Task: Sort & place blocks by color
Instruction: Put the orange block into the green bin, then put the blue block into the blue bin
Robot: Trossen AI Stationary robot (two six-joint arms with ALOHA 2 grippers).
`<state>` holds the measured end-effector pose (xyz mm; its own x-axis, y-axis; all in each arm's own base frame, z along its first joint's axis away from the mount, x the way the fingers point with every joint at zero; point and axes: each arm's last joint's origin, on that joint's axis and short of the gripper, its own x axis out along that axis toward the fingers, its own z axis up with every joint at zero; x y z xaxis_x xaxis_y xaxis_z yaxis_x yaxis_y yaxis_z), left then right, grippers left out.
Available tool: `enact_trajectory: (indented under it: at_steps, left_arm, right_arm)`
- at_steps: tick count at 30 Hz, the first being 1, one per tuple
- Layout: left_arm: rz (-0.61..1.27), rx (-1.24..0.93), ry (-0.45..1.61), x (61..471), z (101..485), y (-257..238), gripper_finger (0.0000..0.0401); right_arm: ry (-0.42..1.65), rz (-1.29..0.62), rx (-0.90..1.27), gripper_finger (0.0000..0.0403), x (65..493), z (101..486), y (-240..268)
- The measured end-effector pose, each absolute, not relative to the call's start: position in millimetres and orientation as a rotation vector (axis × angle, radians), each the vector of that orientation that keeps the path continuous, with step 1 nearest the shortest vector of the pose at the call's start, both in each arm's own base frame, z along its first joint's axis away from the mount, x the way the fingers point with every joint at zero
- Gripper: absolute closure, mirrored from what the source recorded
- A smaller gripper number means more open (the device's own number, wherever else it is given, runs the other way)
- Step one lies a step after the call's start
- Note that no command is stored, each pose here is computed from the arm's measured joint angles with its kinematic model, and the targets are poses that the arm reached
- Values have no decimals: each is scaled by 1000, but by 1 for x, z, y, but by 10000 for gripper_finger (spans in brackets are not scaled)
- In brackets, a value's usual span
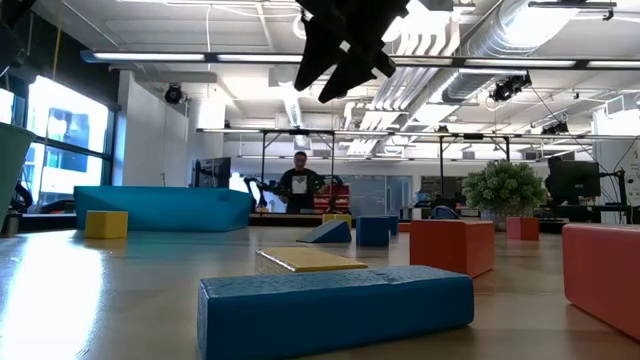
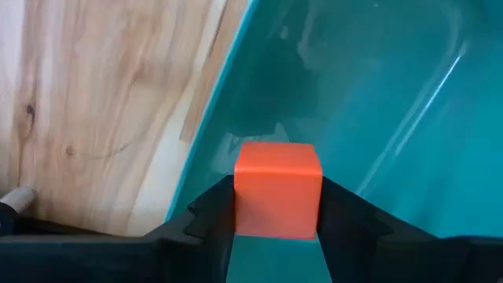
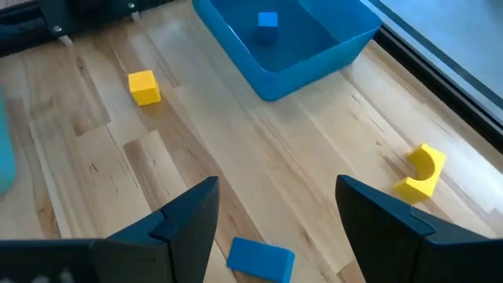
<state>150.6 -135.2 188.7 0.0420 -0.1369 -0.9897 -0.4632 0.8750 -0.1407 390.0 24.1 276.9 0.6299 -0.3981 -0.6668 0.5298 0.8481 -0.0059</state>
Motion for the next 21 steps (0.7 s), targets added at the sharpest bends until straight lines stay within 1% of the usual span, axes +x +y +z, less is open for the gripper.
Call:
enact_trajectory:
  at_steps: [5, 10, 13, 21]
  left_arm:
    - [254, -486, 1534, 150, 189, -135, 220]
    - [260, -493, 1533, 151, 189, -134, 191]
    - [286, -524, 1528, 153, 189, -132, 186]
    - [326, -646, 1467, 159, 204, -120, 189]
  right_arm:
    - [756, -594, 220, 159, 387, 273, 8]
    - [818, -632, 252, 159, 382, 270, -19]
    - [852, -633, 295, 159, 379, 268, -44]
    - [971, -533, 345, 159, 363, 264, -106]
